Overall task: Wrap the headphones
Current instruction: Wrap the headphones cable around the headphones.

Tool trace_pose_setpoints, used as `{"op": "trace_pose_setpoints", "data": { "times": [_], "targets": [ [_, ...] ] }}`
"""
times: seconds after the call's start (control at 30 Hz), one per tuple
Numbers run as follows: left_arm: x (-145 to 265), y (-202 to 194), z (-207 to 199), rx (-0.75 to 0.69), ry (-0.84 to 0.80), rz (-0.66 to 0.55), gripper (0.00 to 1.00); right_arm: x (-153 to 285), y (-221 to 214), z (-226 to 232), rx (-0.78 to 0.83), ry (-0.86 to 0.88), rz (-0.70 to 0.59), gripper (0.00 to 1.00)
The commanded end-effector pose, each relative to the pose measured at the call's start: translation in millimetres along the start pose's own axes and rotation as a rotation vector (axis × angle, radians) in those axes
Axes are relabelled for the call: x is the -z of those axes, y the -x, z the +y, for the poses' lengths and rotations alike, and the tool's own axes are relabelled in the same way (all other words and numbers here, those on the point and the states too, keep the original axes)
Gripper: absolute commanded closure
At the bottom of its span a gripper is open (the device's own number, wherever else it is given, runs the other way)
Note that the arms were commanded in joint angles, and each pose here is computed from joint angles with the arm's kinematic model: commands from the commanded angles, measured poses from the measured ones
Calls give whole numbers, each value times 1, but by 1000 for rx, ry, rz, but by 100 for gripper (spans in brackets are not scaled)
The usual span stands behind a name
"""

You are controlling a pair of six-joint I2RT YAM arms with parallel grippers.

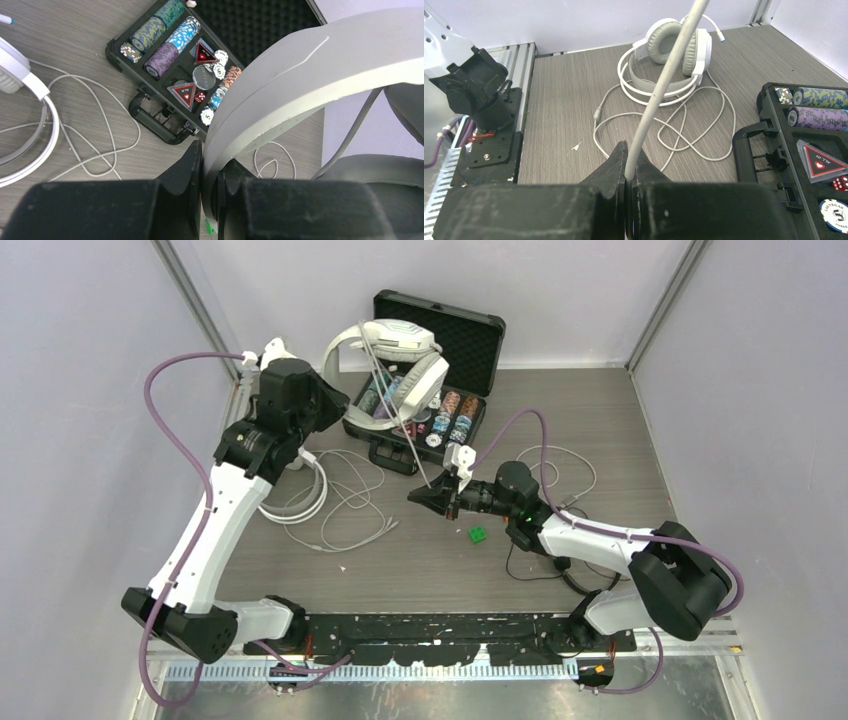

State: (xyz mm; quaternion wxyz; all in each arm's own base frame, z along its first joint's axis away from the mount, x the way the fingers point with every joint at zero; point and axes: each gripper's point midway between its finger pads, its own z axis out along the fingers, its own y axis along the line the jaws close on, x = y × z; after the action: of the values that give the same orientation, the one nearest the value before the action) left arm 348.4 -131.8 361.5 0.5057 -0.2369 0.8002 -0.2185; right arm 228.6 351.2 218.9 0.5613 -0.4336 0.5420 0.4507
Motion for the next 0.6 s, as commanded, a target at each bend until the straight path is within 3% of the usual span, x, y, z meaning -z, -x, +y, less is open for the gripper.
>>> {"op": "trace_pose_setpoints", "data": {
  "times": [0.0,0.57],
  "targets": [
    [10,65,-47,141,-166,-223,100,2,-1,10,46,44,16,100],
    [-8,73,-23,167,-78,-253,100,-1,-6,11,67,58,39,99]
  ]
}}
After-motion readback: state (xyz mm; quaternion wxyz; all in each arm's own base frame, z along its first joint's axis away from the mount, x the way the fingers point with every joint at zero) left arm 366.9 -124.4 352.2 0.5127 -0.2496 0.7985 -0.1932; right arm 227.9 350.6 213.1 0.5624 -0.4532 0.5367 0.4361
